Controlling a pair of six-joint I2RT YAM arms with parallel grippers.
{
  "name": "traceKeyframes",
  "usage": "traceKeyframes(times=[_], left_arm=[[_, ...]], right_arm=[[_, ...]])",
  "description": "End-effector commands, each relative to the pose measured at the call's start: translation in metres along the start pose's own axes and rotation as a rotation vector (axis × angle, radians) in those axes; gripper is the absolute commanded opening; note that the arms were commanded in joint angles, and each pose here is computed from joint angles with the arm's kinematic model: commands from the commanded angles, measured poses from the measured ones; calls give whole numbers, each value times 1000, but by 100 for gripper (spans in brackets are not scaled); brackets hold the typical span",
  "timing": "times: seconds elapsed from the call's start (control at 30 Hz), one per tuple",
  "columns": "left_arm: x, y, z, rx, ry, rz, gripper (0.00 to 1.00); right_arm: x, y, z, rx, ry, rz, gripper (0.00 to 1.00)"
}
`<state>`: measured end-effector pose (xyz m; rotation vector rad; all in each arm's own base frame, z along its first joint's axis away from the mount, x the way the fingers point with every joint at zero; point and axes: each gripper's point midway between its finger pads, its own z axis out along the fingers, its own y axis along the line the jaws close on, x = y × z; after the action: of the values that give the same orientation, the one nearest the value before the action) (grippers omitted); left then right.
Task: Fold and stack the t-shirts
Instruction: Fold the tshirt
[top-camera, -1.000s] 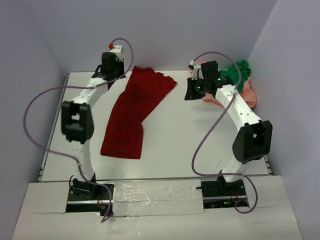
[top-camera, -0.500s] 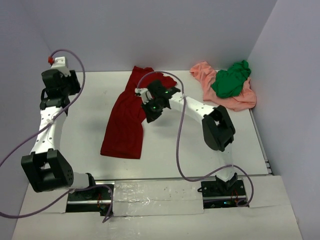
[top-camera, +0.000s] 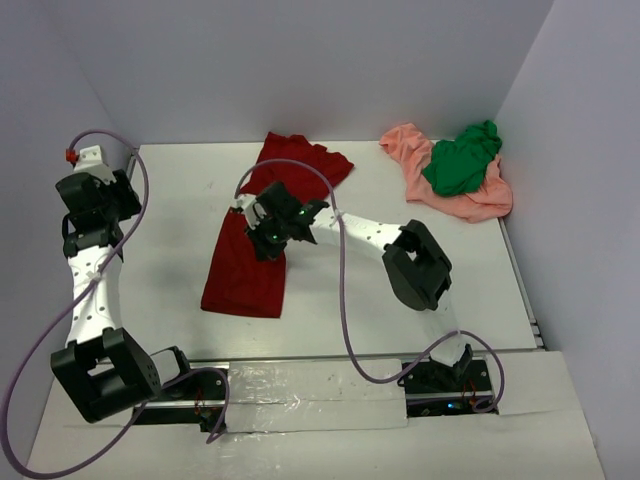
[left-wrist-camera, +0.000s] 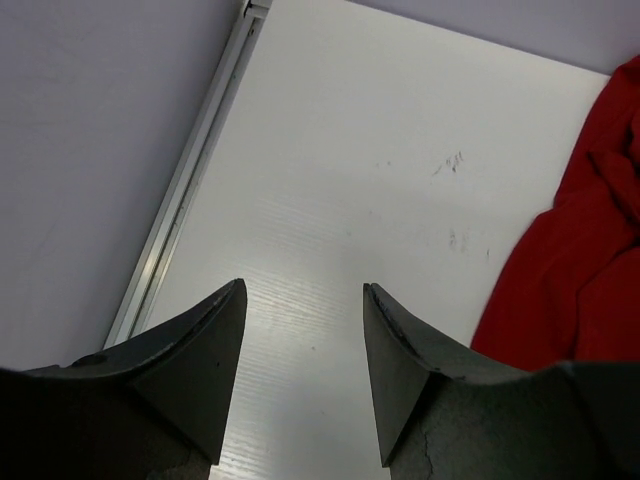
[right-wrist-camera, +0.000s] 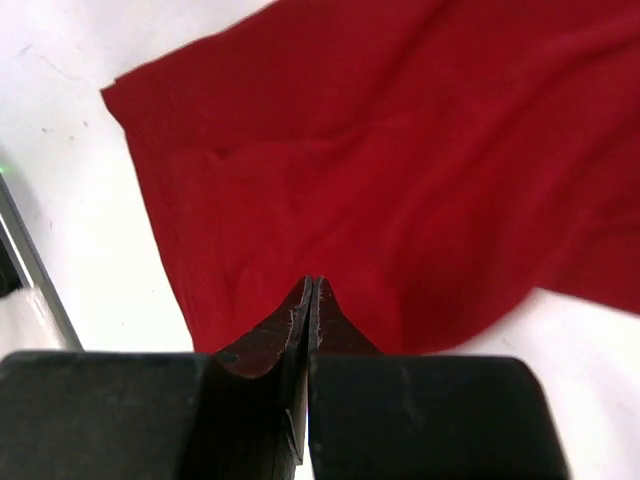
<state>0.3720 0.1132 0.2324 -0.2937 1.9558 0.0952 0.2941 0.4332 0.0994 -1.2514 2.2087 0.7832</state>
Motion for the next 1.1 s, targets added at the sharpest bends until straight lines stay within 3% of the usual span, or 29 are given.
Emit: traceKeyframes(times=[0.0,0.17,0.57,0.83,1.07], left_arm=[[-27,-7,-8,37,-115,-22,59],[-26,-13,-6,62,-119,-56,59],[-25,-13,-18,59,-160,-51,59],[-24,-14,-18,69,-154,-35,59],[-36,-21,-24,103,-171,-31,59]], right_arm=[[-13,12,15,-14,-107,2,0],[-8,28,34,-58,-133,96,0],[26,50,87,-131,25,193,0],[99,36,81,16,351,176,0],[189,19,14,139,619,97,0]])
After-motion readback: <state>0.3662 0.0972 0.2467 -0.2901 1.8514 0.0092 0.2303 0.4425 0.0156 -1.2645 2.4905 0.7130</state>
